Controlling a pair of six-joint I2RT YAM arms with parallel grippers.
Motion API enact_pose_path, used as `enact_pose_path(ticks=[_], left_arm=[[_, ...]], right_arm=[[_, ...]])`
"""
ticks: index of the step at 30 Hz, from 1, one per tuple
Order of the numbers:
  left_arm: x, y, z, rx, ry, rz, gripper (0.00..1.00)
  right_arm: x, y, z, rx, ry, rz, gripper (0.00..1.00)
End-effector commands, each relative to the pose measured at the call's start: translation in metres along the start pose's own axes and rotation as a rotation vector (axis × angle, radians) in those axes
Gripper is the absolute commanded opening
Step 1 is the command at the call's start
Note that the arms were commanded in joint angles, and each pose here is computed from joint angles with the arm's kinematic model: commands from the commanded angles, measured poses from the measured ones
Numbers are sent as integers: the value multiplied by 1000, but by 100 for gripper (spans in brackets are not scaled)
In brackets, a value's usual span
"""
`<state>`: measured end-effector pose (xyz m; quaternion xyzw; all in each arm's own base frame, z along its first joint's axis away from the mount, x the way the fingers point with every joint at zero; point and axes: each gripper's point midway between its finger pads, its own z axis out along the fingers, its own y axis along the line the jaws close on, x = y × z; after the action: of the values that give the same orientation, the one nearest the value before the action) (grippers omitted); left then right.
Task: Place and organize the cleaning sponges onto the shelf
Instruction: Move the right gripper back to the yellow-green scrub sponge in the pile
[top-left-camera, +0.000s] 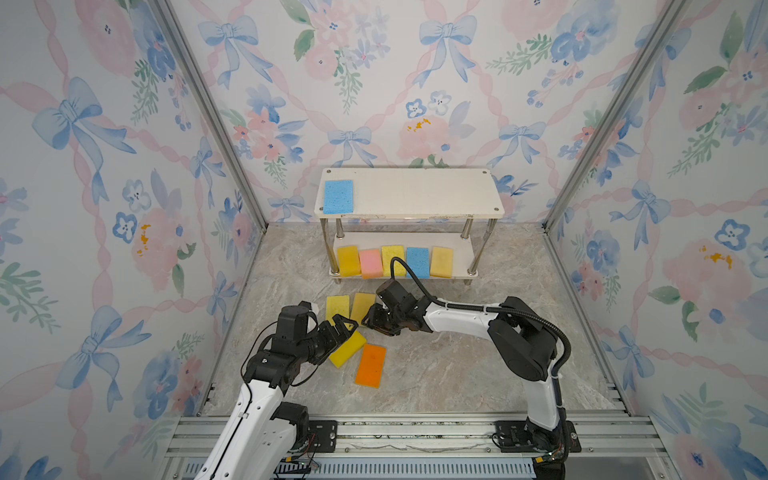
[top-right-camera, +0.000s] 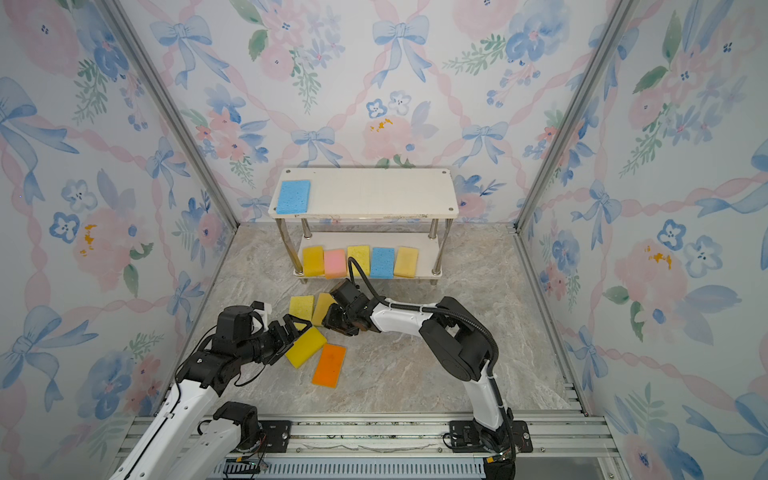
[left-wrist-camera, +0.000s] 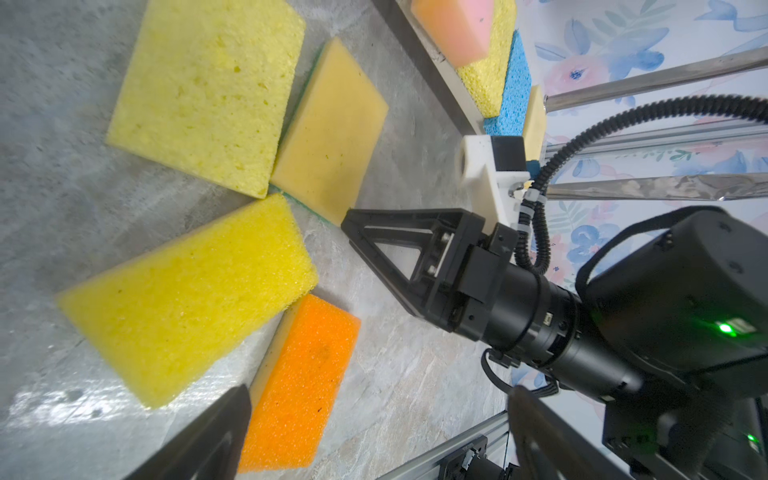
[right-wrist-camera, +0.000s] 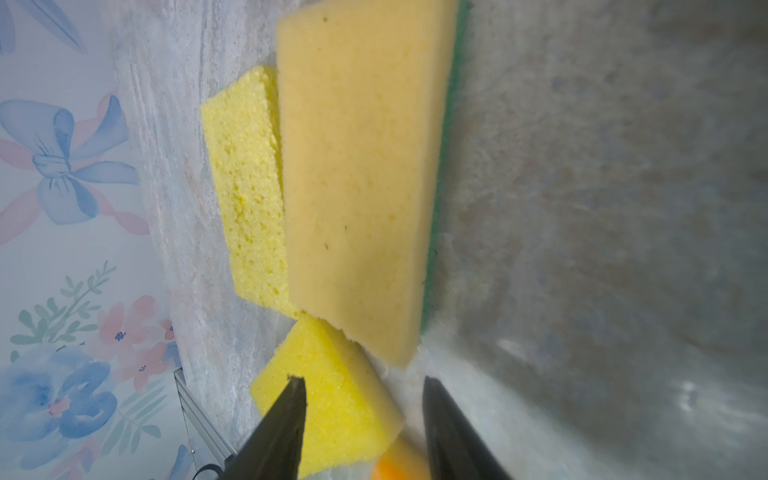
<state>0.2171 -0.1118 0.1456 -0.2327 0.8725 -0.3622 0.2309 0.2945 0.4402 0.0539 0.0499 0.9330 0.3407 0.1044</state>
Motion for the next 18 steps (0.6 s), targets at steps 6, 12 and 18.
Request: enact_pose_path(ticks=[6, 12, 18], left_arm=[[-1, 3, 1, -17, 14, 2, 98], [-1, 6, 2, -23, 14, -1, 98], [-1, 8, 2, -29, 12, -15, 98]], right_arm=[[-22, -14, 13, 54, -29, 33, 46], [-29, -20, 20, 76, -31, 21, 44], [-30, -22, 23, 79, -31, 4, 31]])
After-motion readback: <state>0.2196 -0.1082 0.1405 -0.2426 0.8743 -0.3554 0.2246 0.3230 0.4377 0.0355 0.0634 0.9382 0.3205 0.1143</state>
